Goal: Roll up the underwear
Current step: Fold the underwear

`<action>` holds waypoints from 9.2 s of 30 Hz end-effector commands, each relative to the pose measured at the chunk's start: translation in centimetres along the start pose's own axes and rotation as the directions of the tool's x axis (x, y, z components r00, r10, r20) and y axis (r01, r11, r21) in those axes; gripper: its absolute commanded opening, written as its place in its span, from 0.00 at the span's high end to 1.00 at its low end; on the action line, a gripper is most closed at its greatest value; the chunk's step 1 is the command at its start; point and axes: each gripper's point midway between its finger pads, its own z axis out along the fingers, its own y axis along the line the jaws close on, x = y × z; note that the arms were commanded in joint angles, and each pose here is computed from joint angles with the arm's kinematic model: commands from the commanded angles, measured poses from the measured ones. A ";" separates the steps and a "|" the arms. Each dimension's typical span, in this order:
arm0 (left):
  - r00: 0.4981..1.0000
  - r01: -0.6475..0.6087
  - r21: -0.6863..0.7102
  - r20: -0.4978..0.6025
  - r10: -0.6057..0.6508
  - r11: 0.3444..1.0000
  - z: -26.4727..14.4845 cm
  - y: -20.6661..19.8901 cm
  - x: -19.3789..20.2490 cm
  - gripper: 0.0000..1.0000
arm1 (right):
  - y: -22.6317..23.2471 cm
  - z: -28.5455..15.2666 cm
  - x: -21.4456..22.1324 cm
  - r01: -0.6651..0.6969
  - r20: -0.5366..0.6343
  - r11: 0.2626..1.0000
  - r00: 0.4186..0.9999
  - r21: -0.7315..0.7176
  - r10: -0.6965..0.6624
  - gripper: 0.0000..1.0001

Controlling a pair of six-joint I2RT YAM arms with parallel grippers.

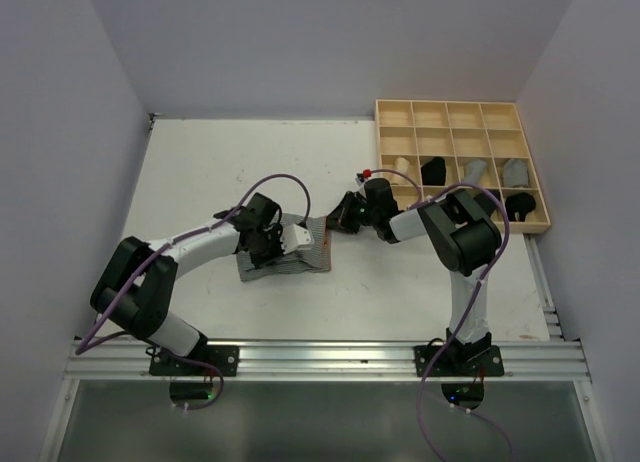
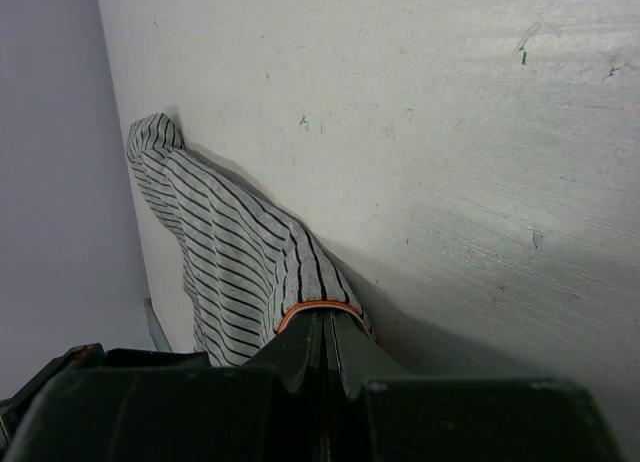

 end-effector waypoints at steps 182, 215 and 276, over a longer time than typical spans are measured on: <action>0.988 -0.024 -0.174 0.146 0.050 0.985 -5.9 0.4 4.4 0.63 | -0.2 -8.0 14.0 0.151 -0.303 0.928 0.952 0.341 -0.043 1.00; 0.992 -0.027 -0.179 0.118 0.049 0.983 -4.8 1.5 4.8 0.78 | 1.3 -8.2 12.3 0.162 -0.306 0.935 0.950 0.315 -0.061 1.00; 0.803 0.324 -0.057 0.544 -0.243 0.944 -10.3 4.8 -5.1 0.37 | 11.6 -6.5 5.7 0.283 -0.133 0.959 0.952 0.031 -0.276 0.77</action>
